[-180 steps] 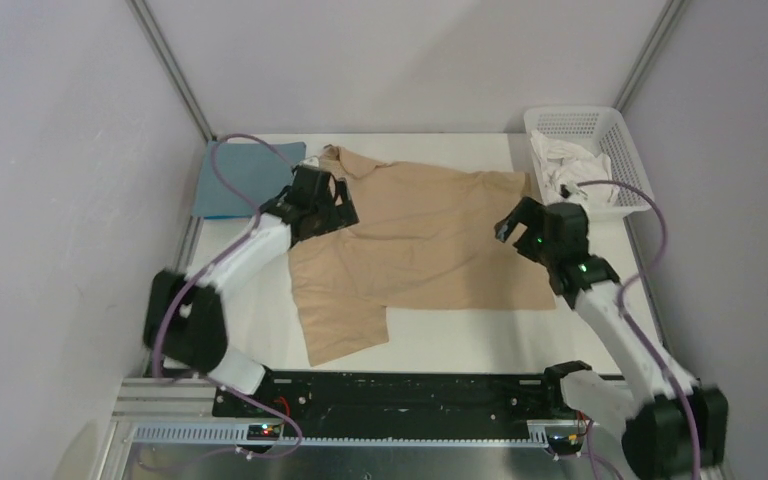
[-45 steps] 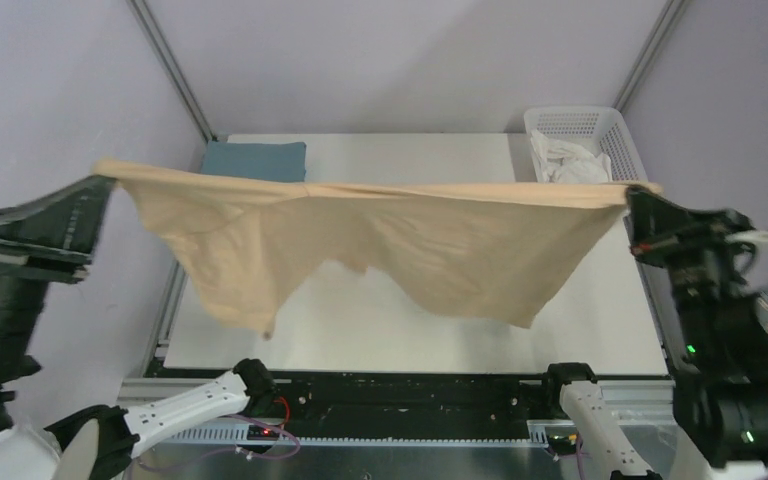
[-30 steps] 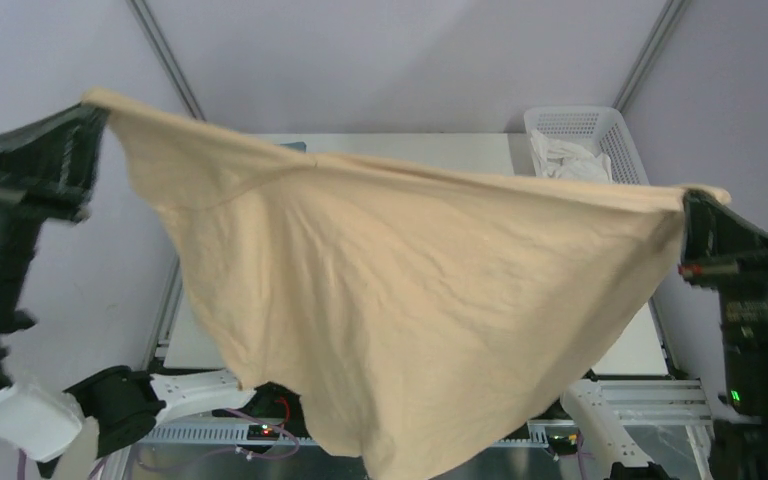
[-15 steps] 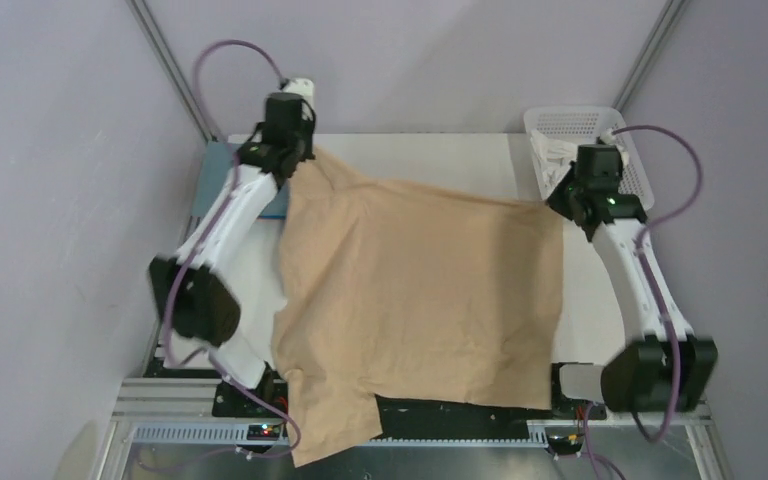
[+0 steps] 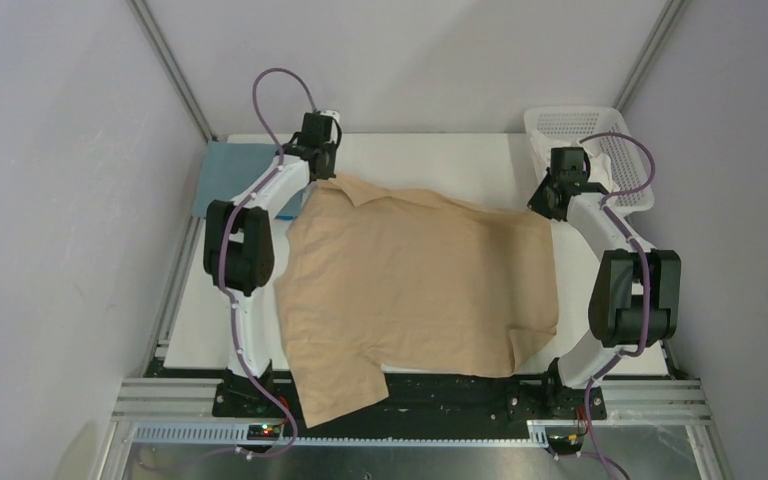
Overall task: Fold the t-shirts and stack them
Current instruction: Fold the flattened tshirt in 1/3 of the way
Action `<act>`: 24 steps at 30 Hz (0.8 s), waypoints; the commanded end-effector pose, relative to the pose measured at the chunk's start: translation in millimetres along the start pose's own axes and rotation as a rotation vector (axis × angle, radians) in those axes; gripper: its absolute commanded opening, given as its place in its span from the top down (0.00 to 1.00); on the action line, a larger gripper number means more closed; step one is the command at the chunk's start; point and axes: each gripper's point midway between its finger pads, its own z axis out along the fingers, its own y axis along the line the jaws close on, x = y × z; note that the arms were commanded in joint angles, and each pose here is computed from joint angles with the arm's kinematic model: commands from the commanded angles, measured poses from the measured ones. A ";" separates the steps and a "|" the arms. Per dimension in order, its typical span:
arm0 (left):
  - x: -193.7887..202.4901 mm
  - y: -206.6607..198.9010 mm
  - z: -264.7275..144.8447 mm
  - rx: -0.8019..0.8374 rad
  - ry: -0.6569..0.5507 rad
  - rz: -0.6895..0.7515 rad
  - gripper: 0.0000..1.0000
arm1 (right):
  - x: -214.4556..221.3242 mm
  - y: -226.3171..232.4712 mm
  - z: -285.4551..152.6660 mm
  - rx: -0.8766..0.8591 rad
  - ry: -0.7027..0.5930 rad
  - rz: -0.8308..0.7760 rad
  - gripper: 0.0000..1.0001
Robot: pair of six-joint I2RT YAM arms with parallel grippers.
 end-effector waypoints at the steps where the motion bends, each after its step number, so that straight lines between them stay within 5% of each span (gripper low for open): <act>1: -36.7 6.3 -20.7 0.001 -0.111 -0.082 1.00 | -24.3 4.0 4.0 -0.001 -0.087 0.011 1.00; 24: 96.0 -1.4 -141.3 -0.069 -0.003 -0.477 1.00 | -5.2 -30.9 -21.3 0.135 -0.011 -0.047 1.00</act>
